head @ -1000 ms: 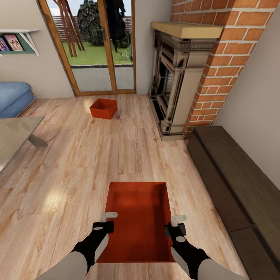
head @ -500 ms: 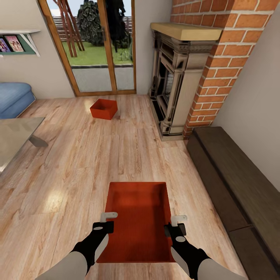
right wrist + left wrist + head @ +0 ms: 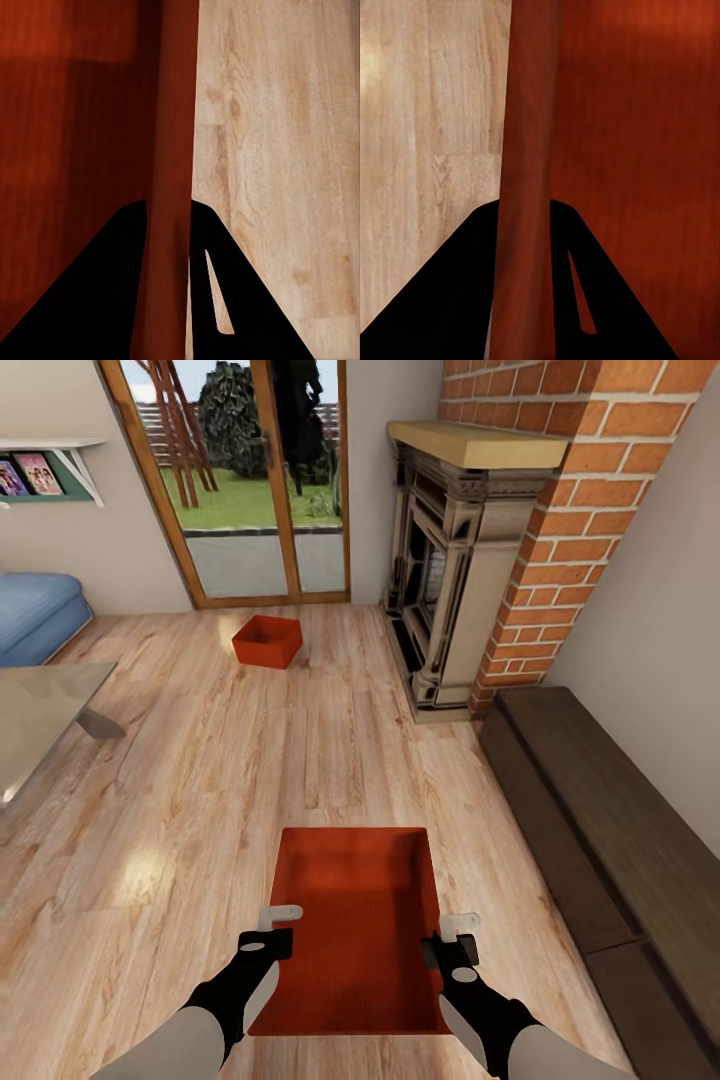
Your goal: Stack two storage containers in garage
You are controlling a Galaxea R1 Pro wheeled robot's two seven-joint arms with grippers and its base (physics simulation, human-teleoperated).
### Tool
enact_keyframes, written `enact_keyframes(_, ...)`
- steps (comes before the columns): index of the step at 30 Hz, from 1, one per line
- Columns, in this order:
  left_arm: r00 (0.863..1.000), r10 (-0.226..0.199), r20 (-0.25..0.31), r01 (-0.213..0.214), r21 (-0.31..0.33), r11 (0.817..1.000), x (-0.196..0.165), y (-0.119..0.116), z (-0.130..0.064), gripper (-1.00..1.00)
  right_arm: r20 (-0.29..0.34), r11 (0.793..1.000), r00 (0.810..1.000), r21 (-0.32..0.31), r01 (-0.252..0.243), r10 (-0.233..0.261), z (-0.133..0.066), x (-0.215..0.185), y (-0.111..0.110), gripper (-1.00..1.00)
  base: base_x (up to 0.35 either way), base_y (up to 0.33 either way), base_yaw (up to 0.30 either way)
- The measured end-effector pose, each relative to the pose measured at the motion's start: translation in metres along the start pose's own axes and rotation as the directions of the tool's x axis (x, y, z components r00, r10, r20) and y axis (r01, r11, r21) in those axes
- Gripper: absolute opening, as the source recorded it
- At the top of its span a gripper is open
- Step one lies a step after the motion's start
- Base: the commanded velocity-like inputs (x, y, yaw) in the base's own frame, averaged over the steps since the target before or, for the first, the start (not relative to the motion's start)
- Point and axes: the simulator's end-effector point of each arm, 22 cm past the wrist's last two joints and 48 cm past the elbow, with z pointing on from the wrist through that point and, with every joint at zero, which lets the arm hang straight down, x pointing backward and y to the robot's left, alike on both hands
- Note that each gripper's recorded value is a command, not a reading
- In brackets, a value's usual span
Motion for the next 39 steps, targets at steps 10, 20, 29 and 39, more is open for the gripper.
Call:
enact_keyframes(10, 1.0, 0.0, -0.002, 0.0, 0.0, 1.0, 0.001, 0.001, -0.009, -1.0, -0.002, 1.0, 1.0, 0.0, 0.001, -0.001, -0.009, 0.0, -0.001, -1.0, 0.0, 0.0, 0.0)
enact_keyframes(20, 1.0, 0.0, -0.003, 0.0, 0.0, 1.0, 0.003, 0.002, -0.016, -1.0, -0.003, 1.0, 1.0, 0.0, 0.001, -0.001, -0.017, 0.0, -0.002, -1.0, 0.0, 0.0, 0.0)
enact_keyframes(29, 1.0, 0.0, -0.002, 0.0, 0.0, 1.0, 0.003, 0.002, -0.02, -1.0, -0.002, 1.0, 1.0, 0.0, 0.0, 0.0, -0.02, 0.0, -0.002, -1.0, 0.0, 0.0, 0.0)
enact_keyframes(39, 1.0, 0.001, -0.002, -0.001, 0.0, 1.0, 0.003, 0.002, -0.02, -1.0, -0.002, 1.0, 1.0, 0.0, 0.001, -0.001, -0.02, 0.0, -0.002, -1.0, 0.0, 0.0, 0.0)
